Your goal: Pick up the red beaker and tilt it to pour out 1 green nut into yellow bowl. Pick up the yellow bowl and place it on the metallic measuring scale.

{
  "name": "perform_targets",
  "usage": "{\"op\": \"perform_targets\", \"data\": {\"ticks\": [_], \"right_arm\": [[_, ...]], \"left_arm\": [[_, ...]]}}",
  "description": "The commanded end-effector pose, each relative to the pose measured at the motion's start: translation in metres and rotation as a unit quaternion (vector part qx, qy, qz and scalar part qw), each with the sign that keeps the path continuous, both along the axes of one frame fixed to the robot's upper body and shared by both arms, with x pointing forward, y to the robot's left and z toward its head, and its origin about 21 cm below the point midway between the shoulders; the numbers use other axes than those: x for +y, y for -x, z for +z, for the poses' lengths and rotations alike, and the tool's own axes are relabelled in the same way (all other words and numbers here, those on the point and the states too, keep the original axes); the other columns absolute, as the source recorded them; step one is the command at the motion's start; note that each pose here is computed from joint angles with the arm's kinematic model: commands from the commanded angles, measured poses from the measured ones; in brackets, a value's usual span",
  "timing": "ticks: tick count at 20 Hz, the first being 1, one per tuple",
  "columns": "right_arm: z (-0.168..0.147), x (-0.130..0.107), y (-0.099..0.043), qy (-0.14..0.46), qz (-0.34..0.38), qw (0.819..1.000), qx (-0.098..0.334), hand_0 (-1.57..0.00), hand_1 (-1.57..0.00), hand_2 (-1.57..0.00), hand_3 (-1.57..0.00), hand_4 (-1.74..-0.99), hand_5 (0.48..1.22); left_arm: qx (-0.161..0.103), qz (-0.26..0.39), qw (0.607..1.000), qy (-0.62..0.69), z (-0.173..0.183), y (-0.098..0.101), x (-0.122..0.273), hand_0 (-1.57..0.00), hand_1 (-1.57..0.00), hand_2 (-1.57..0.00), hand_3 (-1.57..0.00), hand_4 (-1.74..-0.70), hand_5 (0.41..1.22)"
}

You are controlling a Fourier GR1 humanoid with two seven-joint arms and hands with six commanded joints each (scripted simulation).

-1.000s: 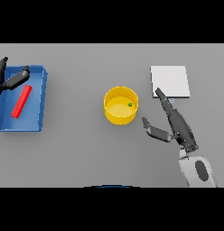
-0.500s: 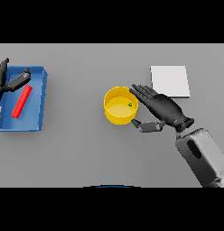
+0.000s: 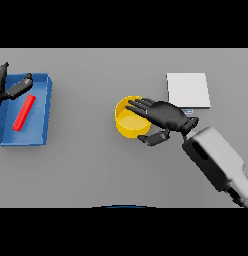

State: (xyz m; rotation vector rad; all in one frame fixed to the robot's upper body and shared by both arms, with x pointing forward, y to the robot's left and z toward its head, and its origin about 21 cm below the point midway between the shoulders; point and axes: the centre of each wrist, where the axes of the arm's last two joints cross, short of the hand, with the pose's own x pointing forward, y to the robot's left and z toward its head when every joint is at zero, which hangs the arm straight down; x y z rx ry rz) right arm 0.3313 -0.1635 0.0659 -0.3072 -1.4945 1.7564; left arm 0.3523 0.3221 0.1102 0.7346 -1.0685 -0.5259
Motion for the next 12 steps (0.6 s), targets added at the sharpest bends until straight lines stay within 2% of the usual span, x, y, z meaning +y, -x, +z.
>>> {"op": "perform_targets", "data": {"ticks": [1,5,12], "right_arm": [[-0.004,0.002,-0.002,0.008,0.004,1.0,0.009,0.0,0.0,0.0,0.0,-1.25,0.686],[-0.006,0.013,-0.014,0.031,0.029,0.999,0.026,0.0,0.0,0.0,0.0,-1.25,0.681],[-0.013,0.023,-0.022,0.088,0.034,0.994,0.049,0.0,0.0,0.0,0.0,-1.303,0.674]], "left_arm": [[0.0,-0.002,1.0,0.002,-0.002,0.002,0.001,0.0,0.0,0.0,0.0,-0.79,0.72],[0.001,-0.008,1.0,0.0,0.004,0.001,0.0,0.0,0.0,0.0,0.0,-0.79,0.732],[-0.001,-0.003,1.0,0.0,0.004,0.001,0.003,0.0,0.0,0.0,0.0,-0.8,0.738]]}}
